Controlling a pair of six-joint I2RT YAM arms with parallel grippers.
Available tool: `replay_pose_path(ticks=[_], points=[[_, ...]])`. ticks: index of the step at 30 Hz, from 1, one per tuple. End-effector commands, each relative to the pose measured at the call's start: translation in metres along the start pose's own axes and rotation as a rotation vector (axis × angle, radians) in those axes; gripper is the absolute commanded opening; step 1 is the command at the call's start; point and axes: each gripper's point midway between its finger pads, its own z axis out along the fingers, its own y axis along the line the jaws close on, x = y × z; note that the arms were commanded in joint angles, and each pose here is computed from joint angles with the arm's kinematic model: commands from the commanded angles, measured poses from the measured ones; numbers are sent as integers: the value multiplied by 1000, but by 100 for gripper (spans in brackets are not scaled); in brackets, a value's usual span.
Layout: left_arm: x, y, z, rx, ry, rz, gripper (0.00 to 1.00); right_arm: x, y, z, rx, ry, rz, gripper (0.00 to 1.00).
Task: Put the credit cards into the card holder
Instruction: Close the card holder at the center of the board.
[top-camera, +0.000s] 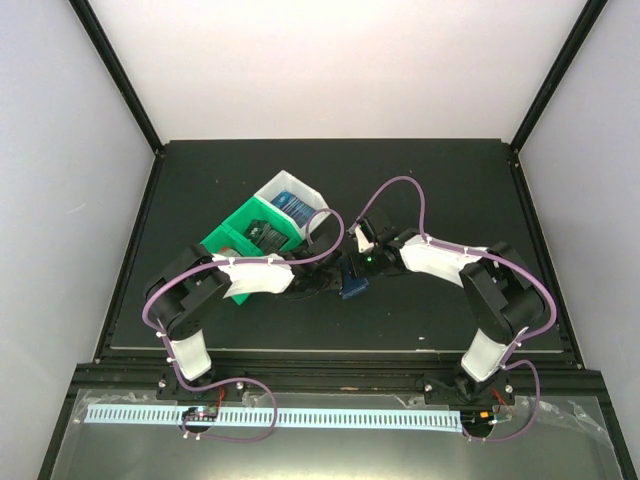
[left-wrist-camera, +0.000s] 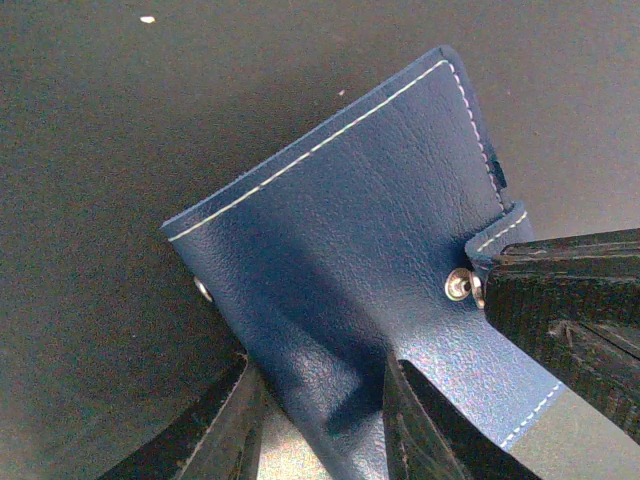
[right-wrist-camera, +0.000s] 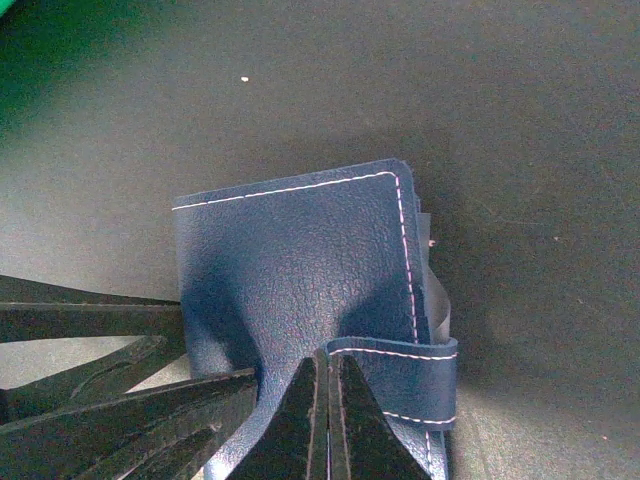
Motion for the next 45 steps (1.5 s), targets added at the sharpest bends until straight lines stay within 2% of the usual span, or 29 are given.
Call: replay_pose_path(ticks=[1, 8, 35, 45], points=[[33, 44, 21, -137, 114, -13, 34, 10, 19, 4, -88, 46, -18, 1], [33, 43, 21, -138, 115, -12, 34, 16, 23, 9, -118, 79, -17, 1], [31, 42, 22, -131, 109, -17, 32, 54, -1, 39, -23, 239, 24, 1], [29, 43, 21, -123, 101, -37, 32, 75, -13, 56, 13, 275, 94, 1]])
